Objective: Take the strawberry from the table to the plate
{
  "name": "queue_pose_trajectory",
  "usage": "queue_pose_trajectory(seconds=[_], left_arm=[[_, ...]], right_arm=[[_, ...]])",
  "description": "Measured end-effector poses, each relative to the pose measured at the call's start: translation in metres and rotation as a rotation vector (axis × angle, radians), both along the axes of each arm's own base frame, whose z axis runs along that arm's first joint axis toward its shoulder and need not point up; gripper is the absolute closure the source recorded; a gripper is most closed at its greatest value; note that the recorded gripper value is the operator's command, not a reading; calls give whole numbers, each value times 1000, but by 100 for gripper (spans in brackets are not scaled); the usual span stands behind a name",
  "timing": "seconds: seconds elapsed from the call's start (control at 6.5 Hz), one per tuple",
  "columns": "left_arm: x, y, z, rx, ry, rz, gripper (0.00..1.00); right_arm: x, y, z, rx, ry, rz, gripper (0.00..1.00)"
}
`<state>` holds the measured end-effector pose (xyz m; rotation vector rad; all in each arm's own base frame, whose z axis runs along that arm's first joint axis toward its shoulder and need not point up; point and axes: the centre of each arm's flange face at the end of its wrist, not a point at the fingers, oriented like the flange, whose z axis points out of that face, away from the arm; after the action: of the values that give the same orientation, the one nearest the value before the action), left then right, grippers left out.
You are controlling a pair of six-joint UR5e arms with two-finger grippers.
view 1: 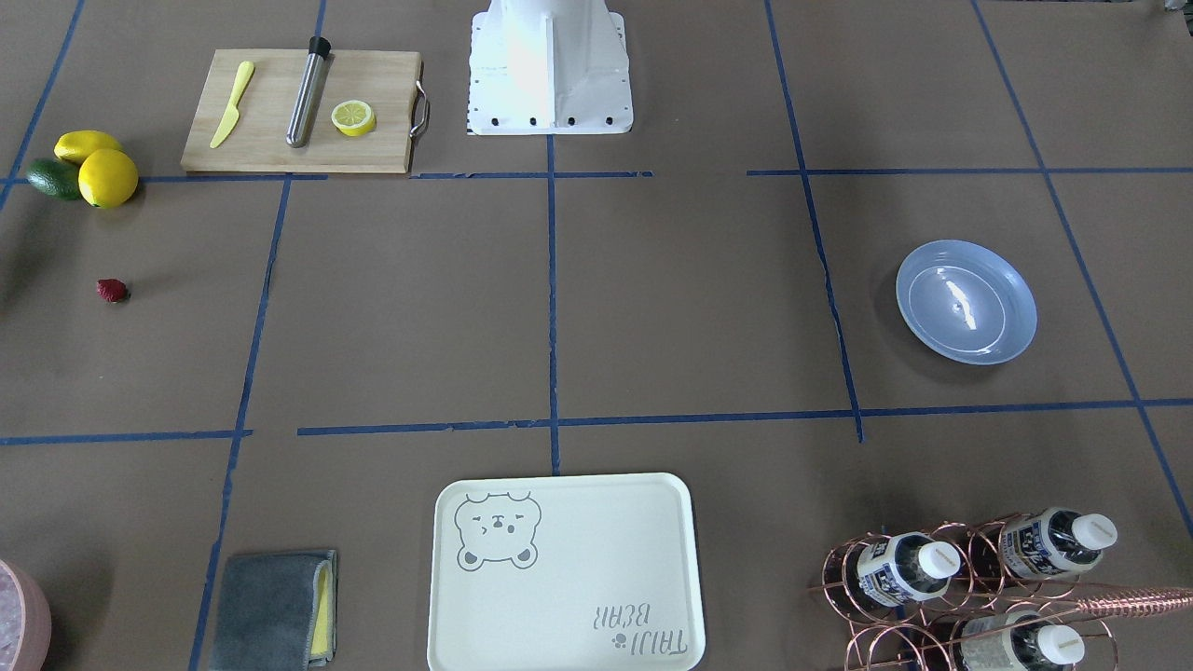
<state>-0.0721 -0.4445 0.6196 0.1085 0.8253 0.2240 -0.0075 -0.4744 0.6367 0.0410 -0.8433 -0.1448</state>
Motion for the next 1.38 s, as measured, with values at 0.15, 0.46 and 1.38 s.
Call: queue_pose_trajectory(seconds=[0.15, 0.46, 1.38], left_arm=[[1, -1, -2, 14, -1, 7, 0], [5, -4, 1, 30, 2, 19, 0], [136, -13, 37, 5, 192, 110, 1]], right_arm=[[0, 1, -1, 4, 0, -1, 0], [1, 6, 1, 47, -3, -1, 0], [-6, 23, 13, 67, -28, -20, 0]])
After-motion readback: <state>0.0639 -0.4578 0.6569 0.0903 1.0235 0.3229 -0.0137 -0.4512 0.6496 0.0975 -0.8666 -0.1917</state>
